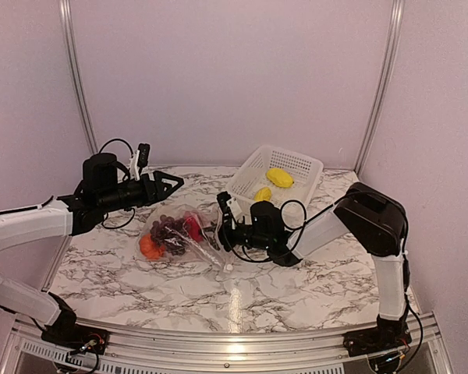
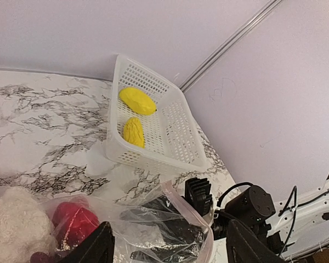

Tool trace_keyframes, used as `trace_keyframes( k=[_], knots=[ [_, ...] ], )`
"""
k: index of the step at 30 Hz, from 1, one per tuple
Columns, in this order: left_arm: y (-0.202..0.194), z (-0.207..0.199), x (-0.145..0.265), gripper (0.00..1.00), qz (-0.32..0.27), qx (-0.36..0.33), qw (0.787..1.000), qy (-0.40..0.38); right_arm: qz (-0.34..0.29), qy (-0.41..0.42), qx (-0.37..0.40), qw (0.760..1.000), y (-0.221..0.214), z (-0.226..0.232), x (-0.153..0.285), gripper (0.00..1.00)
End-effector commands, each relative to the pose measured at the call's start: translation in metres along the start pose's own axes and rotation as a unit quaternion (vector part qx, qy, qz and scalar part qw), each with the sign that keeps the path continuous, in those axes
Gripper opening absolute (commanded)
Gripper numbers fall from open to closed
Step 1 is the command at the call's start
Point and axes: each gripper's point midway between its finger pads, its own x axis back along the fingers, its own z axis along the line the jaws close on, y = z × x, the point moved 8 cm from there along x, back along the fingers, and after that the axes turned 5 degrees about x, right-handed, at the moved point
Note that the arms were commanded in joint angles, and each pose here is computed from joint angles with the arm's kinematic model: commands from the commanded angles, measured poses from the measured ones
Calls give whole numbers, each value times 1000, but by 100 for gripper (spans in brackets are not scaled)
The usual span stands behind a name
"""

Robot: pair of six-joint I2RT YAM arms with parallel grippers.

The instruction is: Open the zip-top bag and remove the fake food

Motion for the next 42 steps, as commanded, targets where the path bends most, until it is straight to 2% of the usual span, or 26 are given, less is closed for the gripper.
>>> trace_keyframes(
  k=[1, 3, 4, 11, 17, 23, 27, 31, 33, 36, 38, 42],
  knots=[
    [-6, 17, 11, 77, 7, 11, 998, 63, -15, 11, 3, 1000, 7, -1, 1, 65],
    [-2, 14, 16, 95, -1, 13, 998, 67, -13, 14, 6, 1000, 8, 1, 3, 65],
    [-1, 12, 18, 98, -6, 15, 998, 67, -13, 15, 7, 1000, 8, 1, 4, 65],
    [18, -10, 31, 99, -25, 54, 997, 58, 0, 26, 19, 999, 10, 5, 6, 66],
    [38, -38, 35, 99, -16, 86, 996, 21, 13, 20, 32, 999, 17, 3, -1, 67],
    [59, -57, 39, 99, -17, 79, 997, 1, 29, 0, 54, 998, 28, -1, -4, 68],
    [67, -62, 42, 99, -6, 99, 994, -44, 27, -8, 56, 998, 35, -4, -1, 68],
    [72, -66, 57, 99, -39, 80, 992, -86, 32, -9, 60, 998, 35, -6, 0, 68],
    [69, -52, 60, 99, -43, 80, 994, -53, 34, -1, 60, 998, 33, -5, 1, 68],
    [54, -9, 61, 99, -41, 82, 995, 45, 36, 15, 64, 997, 30, -2, 1, 68],
    [45, 24, 62, 99, -38, 87, 989, 111, 40, 24, 65, 997, 28, -1, 0, 69],
    [17, 86, 63, 99, -16, 135, 976, 168, 43, 38, 65, 996, 27, 1, -3, 69]
  ],
)
